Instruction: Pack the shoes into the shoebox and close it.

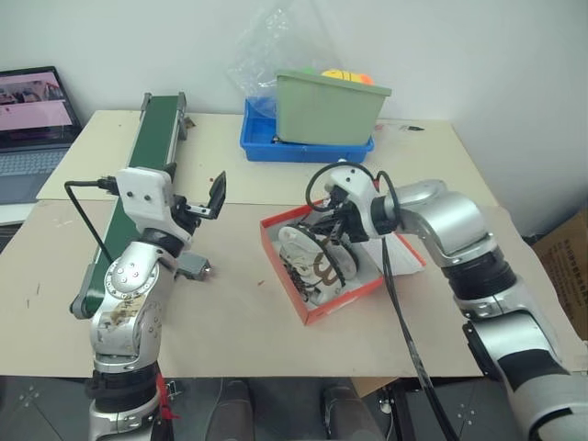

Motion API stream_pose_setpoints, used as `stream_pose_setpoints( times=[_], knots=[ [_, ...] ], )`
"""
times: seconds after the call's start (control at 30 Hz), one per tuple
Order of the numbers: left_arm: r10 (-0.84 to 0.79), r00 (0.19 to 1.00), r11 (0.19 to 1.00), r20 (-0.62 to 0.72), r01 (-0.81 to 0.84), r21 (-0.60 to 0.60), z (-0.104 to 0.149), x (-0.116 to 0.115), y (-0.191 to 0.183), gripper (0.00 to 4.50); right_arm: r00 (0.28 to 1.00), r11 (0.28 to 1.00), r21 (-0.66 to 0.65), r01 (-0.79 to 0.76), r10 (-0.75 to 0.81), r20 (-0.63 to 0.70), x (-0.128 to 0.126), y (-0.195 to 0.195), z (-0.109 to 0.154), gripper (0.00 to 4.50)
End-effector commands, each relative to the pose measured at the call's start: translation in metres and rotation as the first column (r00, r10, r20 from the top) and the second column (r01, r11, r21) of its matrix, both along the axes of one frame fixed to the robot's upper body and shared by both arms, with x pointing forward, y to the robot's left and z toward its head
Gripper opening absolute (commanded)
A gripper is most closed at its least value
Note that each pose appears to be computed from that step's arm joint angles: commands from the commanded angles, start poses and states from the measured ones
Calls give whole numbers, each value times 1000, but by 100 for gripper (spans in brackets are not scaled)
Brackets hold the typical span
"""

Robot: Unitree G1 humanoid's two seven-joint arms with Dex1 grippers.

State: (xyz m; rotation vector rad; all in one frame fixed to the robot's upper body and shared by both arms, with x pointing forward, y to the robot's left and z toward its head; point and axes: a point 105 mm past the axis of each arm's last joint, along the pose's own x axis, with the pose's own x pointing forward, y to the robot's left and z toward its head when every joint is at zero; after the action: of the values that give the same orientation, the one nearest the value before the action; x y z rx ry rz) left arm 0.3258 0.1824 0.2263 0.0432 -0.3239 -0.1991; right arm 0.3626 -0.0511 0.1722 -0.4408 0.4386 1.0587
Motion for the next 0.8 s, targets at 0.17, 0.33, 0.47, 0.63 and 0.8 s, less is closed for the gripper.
stream_pose_setpoints(
  times=[0.17,0.33,0.47,0.63,0.8],
  knots=[
    [4,998,1000,68,-5,15,17,-4,-1,450,999,995,-96,-40,43,25,9,35,-54,4],
    [8,998,1000,68,-9,15,17,-6,-1,450,997,989,-146,-39,48,62,12,34,-64,4],
    [7,998,1000,65,-8,13,16,-5,-1,450,994,993,-115,-20,32,102,18,25,-38,4],
    [-4,998,1000,66,4,10,15,-4,-4,450,995,1000,-2,-22,22,98,14,14,9,4],
    [-16,997,1000,72,15,10,18,-1,-6,450,998,992,116,-46,42,35,-7,-10,50,4]
  ],
)
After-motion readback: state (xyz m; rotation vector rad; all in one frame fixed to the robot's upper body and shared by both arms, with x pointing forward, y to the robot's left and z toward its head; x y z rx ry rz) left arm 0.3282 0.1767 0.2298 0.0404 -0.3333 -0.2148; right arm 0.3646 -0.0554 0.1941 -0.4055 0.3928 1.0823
